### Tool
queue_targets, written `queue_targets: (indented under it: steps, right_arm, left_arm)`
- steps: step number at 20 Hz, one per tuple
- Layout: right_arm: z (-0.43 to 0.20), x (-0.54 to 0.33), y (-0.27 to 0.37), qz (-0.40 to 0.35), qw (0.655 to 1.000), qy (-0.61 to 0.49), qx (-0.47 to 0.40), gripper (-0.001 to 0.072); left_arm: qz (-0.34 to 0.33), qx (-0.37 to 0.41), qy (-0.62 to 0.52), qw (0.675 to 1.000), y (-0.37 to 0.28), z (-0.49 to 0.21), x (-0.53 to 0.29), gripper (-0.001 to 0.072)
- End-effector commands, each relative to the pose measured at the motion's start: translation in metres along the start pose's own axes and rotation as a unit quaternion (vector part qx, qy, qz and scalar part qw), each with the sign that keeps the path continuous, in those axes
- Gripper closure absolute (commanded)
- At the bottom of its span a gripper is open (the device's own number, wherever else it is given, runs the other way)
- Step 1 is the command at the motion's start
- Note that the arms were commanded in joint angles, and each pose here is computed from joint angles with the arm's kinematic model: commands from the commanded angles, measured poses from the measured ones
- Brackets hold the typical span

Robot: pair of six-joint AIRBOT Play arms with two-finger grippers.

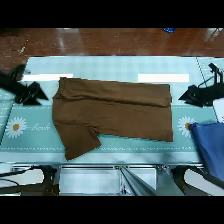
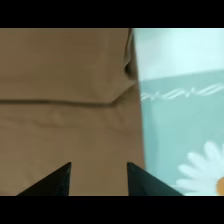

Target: Fold the shirts.

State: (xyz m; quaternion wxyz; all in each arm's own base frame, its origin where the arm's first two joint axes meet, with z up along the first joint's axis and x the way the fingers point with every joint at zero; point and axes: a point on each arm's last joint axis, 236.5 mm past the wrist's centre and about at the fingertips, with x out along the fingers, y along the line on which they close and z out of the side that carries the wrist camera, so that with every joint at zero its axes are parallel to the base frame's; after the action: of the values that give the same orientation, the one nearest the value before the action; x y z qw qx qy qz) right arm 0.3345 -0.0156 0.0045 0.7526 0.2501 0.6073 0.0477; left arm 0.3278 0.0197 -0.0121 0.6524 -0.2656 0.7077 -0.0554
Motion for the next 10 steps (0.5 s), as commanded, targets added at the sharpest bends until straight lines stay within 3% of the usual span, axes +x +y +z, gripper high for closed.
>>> queue_targets:
  steps: [1, 6, 10]
  right_arm:
    - [-0.046, 0.005, 0.015, 0.036, 0.997, -0.066, -0.002, 0.0302]
    - [-0.078, 0.008, 0.033, 0.076, 0.995, -0.064, 0.01, 0.0302]
    - [-0.069, 0.005, 0.042, 0.097, 0.992, -0.083, 0.022, 0.0302]
  left_arm:
    - [-0.023, -0.091, -0.017, 0.995, 0.048, -0.063, 0.02, 0.02]
    - [-0.047, -0.171, -0.009, 0.984, 0.065, -0.112, 0.067, 0.0199]
    - [-0.103, -0.14, -0.008, 0.985, 0.034, -0.108, 0.088, 0.0199]
